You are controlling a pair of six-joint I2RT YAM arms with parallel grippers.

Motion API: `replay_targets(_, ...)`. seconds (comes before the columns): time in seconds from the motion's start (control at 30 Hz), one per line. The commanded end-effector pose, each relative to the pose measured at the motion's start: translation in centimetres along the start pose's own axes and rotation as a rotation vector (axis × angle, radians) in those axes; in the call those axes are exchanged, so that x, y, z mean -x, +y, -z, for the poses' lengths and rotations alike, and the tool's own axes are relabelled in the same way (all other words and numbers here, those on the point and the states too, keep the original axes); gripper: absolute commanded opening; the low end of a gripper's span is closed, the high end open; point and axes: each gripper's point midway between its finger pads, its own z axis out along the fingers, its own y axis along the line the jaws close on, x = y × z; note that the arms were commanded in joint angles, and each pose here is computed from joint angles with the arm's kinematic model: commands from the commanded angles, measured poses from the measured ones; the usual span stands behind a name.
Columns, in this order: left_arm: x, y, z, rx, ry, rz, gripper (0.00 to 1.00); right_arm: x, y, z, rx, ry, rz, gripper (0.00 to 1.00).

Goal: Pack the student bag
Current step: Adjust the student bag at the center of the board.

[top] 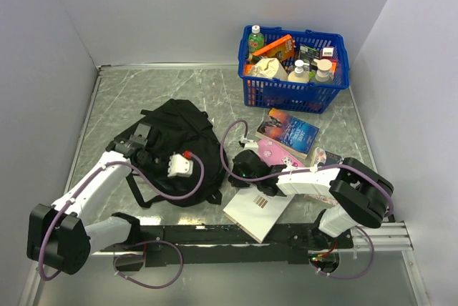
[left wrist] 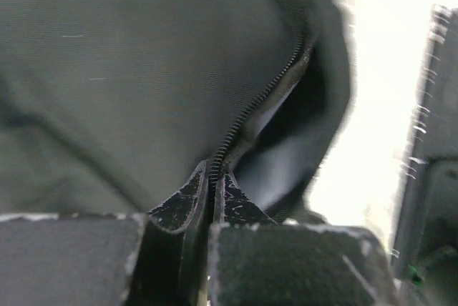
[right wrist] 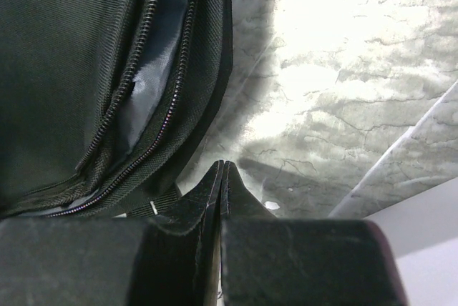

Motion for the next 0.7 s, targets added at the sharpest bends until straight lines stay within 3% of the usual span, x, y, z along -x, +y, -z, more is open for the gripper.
replay_targets(0.0, 3.2, 7.0, 3.0, 0.289, -0.074, 0.045, 0.01, 2.1, 1.3, 0.6, 0.03, -0.054, -0.005, 0.0)
replay_targets(0.2, 1.5, 9.4, 6.1, 0.474, -0.025, 0.102, 0.01, 2.3, 1.9, 0.7, 0.05, -0.055, -0.004, 0.0)
replay_targets(0.37, 4.7, 9.6, 9.9, 0.595, -0.221, 0.2, 0.01, 2.7, 2.2, 0.9, 0.057, -0.064, 0.011, 0.0)
replay_targets(0.53, 7.2, 5.7, 11.0, 0.603, -0.35, 0.021, 0.01, 5.0, 4.2, 2.8, 0.138, -0.133, 0.105, 0.0)
replay_targets(0.57, 7.2, 5.2, 11.0, 0.603, -0.354, 0.012, 0.01, 5.9, 4.9, 3.4, 0.17, -0.166, 0.122, 0.03)
replay_targets(0.67, 6.2, 4.0, 9.5, 0.525, -0.322, 0.041, 0.01, 8.7, 7.7, 6.4, 0.301, -0.273, 0.245, 0.35)
